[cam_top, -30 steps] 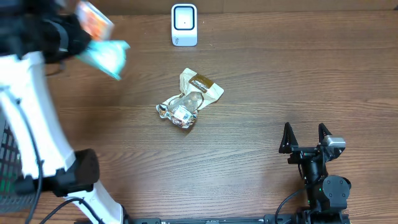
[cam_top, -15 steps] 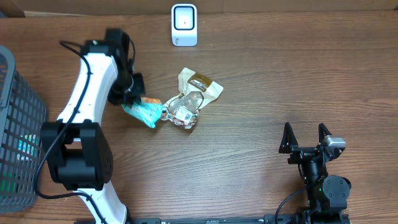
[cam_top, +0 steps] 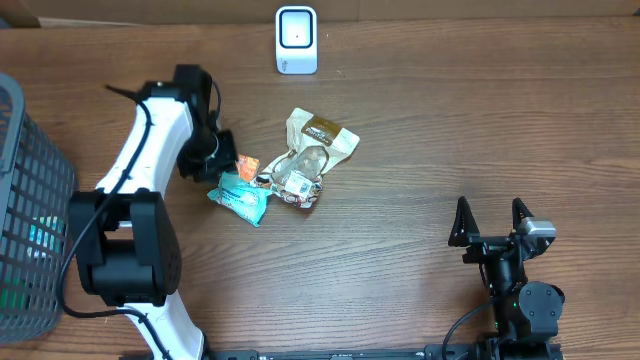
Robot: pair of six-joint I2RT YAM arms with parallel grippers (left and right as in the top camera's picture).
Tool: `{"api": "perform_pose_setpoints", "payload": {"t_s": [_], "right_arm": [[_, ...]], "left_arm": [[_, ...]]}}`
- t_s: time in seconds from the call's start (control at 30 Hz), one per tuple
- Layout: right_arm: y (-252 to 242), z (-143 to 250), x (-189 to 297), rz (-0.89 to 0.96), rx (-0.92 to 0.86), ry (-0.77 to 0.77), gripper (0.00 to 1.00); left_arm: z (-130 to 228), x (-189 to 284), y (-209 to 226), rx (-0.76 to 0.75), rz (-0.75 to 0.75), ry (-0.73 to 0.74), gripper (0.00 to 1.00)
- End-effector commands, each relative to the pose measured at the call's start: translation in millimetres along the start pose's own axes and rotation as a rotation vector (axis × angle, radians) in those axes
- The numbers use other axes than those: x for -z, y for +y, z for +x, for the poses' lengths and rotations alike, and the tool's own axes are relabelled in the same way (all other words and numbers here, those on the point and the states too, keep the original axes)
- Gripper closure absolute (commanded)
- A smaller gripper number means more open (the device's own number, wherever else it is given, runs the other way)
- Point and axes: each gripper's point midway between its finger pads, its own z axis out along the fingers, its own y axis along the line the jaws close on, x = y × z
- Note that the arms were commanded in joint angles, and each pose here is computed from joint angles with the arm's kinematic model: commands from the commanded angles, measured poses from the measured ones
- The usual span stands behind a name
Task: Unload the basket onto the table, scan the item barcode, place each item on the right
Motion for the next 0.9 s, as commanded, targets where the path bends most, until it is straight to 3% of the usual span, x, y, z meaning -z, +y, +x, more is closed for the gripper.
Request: {"api": "perform_pose_setpoints", "payload": {"t_s": [0.0,0.2,0.3,0.4,0.57,0.63,0.73,0.87], "right_arm": [[-4,2,0,0.016,0.004,-0.004,0.00],[-4,2,0,0.016,0.004,-0.004,0.00],[-4,2,0,0.016,0.004,-0.004,0.00],[-4,2,0,0.016,0.004,-0.004,0.00],[-4,2,0,0.016,0.004,-0.004,0.00],[-4,2,0,0.016,0.004,-0.004,0.00],[-4,2,0,0.016,0.004,-0.004,0.00],[-4,2,0,0.016,0.004,-0.004,0.00]], "left_arm": [[-21,64,-19,-0.044,0.062,-0.149,0.68],[-26,162,-21,-0.052,0.100,-0.344,0.68],[-25,221,-3,-0.014,0.102,-0.488,0.62],[-17,275,32,0.065,0.075,-0.634,0.00],[7,338,114,0.278,0.012,-0.824,0.01],[21,348,154,0.429,-0.011,-0.853,0.00],[39,346,208,0.678,-0.007,-0.842,0.00],[49,324,266,0.880,-0.014,-0.779,0.00]]}}
